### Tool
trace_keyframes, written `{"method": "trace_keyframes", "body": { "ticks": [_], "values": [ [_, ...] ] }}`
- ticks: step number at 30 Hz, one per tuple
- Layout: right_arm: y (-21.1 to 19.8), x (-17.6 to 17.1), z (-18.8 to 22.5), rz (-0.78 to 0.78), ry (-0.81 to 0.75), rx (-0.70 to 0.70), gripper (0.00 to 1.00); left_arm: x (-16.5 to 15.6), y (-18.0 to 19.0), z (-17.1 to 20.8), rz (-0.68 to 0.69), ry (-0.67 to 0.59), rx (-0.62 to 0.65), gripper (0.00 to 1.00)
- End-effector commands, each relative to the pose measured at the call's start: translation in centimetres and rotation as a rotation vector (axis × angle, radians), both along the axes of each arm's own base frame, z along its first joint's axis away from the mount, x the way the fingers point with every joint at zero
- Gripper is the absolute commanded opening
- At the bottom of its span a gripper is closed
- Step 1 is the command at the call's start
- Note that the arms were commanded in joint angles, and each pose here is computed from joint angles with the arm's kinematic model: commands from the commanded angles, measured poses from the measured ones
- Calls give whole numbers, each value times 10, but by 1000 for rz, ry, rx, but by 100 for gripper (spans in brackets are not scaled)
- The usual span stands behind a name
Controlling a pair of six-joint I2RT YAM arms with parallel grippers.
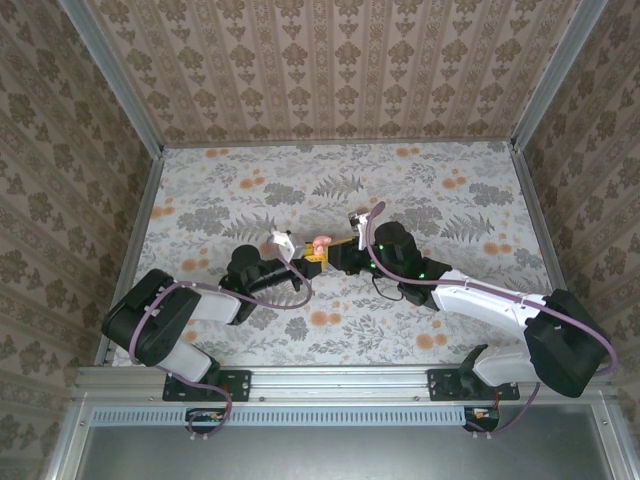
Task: Insert wireless bluetooth earbuds into charging case
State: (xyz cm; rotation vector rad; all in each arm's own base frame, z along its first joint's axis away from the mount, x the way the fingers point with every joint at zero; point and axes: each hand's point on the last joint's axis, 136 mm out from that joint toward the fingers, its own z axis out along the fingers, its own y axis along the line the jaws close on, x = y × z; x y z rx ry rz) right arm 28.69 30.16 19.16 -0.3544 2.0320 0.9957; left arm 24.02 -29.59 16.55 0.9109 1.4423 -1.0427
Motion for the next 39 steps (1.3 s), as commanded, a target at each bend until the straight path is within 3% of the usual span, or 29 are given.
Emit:
{"method": "trace_keyframes", "body": {
  "ticks": [1, 7, 20, 39],
  "values": [
    [0, -8, 0, 29, -2, -11, 37, -8, -2, 32, -46, -87, -72, 13],
    [-6, -8, 20, 21, -57, 13, 48, -11, -2, 35, -57, -94, -77, 13],
    [-19, -24, 70, 87, -182, 122, 57, -24, -1, 47, -107, -119, -98, 14],
    [-23, -38, 51, 167, -70, 95, 37, -25, -2, 50, -121, -117, -104, 14]
  ]
}}
